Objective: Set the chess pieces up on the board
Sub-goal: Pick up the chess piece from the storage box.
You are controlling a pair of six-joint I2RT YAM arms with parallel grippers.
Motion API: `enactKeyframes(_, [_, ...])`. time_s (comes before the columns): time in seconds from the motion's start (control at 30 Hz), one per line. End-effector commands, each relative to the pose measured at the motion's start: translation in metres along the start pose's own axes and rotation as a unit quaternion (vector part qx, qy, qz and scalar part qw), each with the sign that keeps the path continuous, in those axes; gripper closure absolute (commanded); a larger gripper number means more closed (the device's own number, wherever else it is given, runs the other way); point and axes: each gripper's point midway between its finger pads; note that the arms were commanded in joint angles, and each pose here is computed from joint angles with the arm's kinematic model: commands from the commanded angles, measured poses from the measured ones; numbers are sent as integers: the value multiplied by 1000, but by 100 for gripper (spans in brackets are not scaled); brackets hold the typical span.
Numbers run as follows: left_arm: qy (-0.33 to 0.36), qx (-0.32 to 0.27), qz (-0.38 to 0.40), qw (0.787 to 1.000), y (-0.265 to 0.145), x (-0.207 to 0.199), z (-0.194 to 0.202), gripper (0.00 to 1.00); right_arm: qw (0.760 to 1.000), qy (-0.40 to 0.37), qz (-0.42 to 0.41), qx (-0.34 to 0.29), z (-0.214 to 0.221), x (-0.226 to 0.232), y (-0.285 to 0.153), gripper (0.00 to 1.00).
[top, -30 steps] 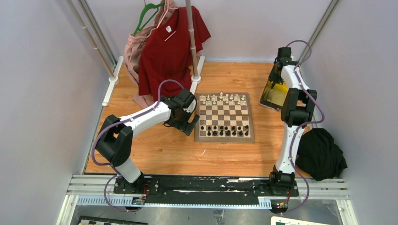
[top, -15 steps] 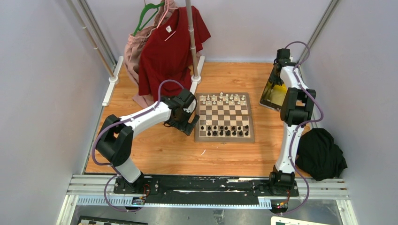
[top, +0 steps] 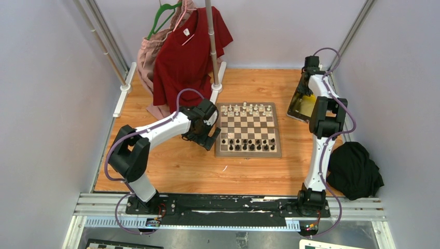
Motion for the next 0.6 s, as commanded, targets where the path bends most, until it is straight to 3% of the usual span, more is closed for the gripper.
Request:
enactKeyframes(0.0, [2,-3,-4,1000,-2,0,-7,0,1000,-18,16,5,6,0,9,73])
enactKeyframes(0.27, [1,1,-7,1000,0,1,-7,0,1000,-17,16,12,11,-4,16,76])
enactKeyframes(0.57, [-5,1,-3,1000,-2,-1,-5,0,1000,-18,9,6,9,-5,7,100])
Point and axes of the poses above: each gripper's point midway between its finger pads, its own y axis out along the fingers, its own x axis along the line the jaws close on, z = x × y, and after that the axes turned 15 degrees about -y, right-handed
